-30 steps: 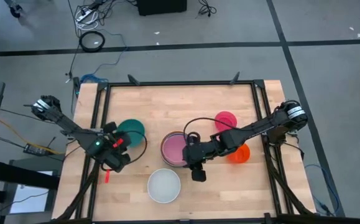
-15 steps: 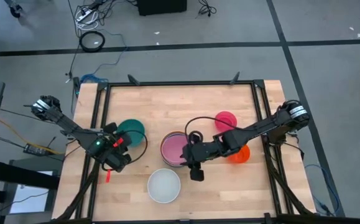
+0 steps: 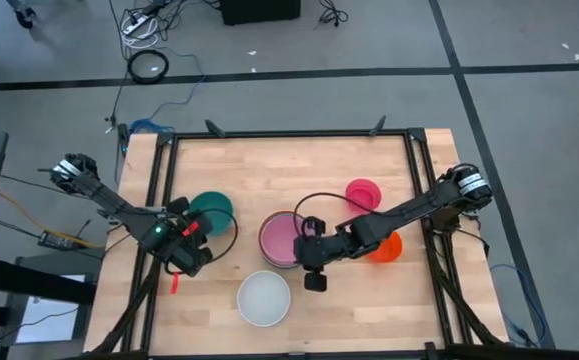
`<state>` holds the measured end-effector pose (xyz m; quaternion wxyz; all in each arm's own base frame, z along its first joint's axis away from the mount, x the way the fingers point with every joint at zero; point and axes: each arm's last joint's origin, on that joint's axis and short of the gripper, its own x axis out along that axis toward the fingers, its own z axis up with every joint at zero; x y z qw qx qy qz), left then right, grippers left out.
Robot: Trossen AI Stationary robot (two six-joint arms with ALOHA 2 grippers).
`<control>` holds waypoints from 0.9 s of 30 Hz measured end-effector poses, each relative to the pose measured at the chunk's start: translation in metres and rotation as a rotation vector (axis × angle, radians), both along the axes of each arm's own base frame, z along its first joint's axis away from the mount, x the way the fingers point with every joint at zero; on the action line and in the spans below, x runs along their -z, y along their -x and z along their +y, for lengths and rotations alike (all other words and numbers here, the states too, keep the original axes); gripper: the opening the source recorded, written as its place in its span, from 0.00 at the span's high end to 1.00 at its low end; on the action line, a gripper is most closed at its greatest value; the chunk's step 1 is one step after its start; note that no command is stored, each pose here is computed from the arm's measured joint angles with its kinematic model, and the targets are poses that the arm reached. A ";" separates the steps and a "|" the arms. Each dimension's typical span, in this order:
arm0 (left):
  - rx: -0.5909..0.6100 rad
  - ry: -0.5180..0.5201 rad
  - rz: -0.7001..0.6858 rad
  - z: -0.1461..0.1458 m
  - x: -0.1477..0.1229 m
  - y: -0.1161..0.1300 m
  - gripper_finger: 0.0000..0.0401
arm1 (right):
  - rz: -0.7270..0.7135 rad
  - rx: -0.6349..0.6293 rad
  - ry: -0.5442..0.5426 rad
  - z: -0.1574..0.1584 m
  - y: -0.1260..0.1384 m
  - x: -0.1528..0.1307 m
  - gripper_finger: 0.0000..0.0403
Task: Nest bowls inside each other
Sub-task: Stack the pink bowl on top of the blue bowl, then stack the dark green bowl on top of the pink bowl
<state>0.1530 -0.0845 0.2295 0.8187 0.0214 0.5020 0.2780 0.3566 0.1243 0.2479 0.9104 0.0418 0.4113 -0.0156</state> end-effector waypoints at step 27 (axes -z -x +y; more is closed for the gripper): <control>0.021 -0.052 0.080 0.004 0.000 0.006 0.71 | -0.066 -0.053 -0.083 0.037 0.018 -0.016 0.79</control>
